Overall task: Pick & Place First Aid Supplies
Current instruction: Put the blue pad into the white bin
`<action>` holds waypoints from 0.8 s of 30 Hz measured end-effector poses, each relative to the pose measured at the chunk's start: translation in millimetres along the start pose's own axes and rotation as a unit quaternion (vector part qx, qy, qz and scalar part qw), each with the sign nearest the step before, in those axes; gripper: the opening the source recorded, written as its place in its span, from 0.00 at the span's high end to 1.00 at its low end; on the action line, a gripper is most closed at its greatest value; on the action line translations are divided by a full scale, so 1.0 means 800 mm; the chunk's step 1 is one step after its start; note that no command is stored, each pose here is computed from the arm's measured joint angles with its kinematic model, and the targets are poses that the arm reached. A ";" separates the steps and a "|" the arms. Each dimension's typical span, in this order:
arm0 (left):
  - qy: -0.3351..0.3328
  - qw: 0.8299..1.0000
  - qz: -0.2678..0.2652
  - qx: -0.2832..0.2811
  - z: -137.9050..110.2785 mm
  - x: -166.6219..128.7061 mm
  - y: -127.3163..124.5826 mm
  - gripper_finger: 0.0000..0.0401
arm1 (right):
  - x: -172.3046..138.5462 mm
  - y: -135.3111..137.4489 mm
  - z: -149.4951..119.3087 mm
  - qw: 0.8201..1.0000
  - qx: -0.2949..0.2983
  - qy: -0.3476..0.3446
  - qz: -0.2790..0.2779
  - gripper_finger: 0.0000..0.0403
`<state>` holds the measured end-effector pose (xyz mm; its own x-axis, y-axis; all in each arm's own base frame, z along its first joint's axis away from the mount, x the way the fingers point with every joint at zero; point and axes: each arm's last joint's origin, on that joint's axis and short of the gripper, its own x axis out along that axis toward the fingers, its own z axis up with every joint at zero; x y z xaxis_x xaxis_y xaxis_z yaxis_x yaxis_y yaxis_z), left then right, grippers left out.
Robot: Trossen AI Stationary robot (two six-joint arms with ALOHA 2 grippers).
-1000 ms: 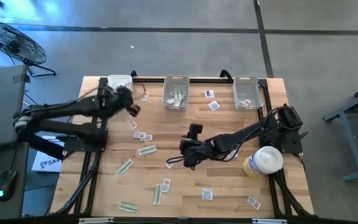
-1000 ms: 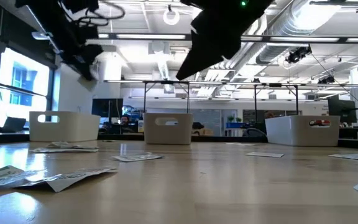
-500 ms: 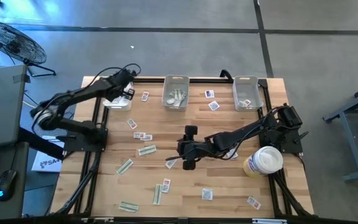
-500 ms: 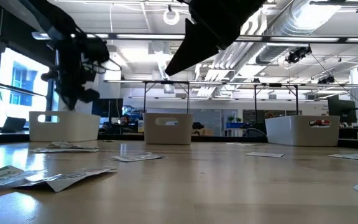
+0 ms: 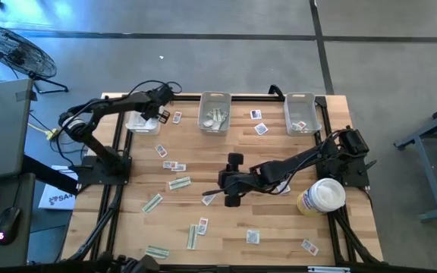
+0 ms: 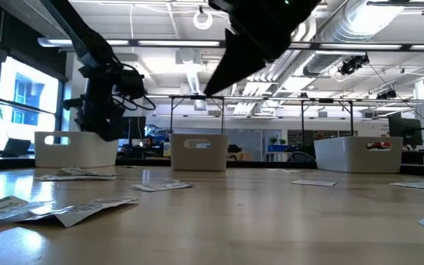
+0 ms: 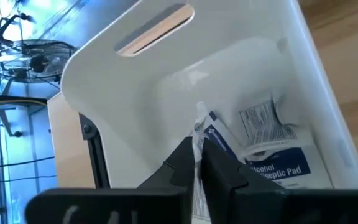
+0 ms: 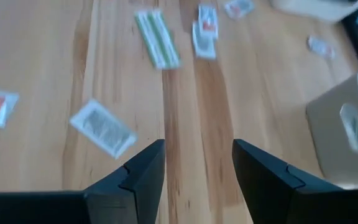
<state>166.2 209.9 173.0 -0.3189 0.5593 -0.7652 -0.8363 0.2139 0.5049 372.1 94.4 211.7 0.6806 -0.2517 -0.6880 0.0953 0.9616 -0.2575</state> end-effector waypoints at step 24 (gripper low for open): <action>-0.013 0.985 -0.174 0.007 0.005 -0.081 0.052 0.75 | -0.007 -0.004 -0.044 0.978 0.059 0.193 0.049 0.55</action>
<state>153.5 185.5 245.2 -0.0022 0.4701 -0.8826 -0.8865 0.4075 0.2192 342.5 88.8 192.6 0.3680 -0.1575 -0.9164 0.1424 0.9835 -0.1118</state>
